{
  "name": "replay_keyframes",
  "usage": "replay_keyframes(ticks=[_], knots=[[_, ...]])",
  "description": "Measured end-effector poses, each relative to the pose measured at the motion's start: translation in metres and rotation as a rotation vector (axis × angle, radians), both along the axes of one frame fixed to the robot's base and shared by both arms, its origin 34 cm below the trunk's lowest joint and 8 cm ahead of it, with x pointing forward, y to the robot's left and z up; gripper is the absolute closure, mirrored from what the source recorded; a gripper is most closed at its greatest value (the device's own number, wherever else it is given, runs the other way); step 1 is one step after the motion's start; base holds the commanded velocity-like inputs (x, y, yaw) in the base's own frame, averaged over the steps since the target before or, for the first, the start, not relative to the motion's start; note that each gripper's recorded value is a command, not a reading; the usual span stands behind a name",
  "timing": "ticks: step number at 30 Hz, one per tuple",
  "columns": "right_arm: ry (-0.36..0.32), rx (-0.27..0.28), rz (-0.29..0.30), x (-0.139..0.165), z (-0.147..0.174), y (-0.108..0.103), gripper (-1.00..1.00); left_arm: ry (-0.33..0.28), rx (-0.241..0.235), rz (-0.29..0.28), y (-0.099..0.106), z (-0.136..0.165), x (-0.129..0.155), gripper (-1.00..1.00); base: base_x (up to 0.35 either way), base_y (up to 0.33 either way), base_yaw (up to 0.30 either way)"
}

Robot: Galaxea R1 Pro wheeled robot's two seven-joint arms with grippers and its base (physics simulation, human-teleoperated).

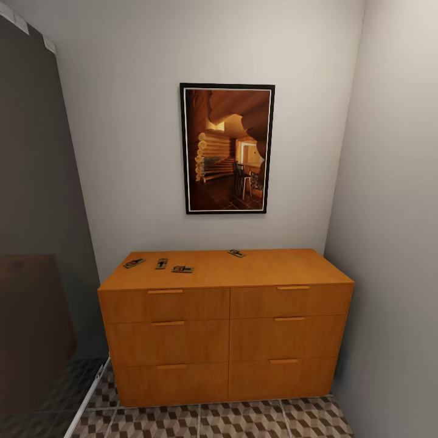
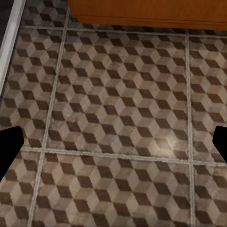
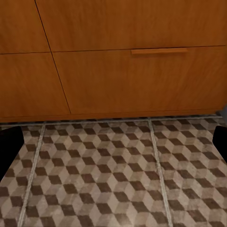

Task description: Take the four mousetraps from the cabinet in the bathroom and place them on the bathroom floor. Make sure all four end up on the same floor surface, and ensure that at least two of them are either under or directly next to the same bathroom sink.

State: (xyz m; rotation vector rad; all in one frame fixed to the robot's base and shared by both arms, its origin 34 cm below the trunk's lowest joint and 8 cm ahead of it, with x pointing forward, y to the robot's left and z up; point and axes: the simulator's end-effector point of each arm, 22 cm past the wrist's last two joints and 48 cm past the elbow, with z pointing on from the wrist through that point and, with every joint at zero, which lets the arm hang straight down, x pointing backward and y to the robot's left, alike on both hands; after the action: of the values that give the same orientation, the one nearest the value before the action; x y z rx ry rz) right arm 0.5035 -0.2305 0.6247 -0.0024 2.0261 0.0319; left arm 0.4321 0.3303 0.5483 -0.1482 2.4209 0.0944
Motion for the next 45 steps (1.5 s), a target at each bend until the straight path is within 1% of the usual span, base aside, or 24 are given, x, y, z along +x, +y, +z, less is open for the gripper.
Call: replay_keyframes(ticks=[45], knots=[[0.000,0.000,0.001,0.0000,0.0000,0.0002,-1.00,0.000,0.000,0.000,0.0000,-0.0002,-0.0002,-1.00,0.000,0.000,0.000]])
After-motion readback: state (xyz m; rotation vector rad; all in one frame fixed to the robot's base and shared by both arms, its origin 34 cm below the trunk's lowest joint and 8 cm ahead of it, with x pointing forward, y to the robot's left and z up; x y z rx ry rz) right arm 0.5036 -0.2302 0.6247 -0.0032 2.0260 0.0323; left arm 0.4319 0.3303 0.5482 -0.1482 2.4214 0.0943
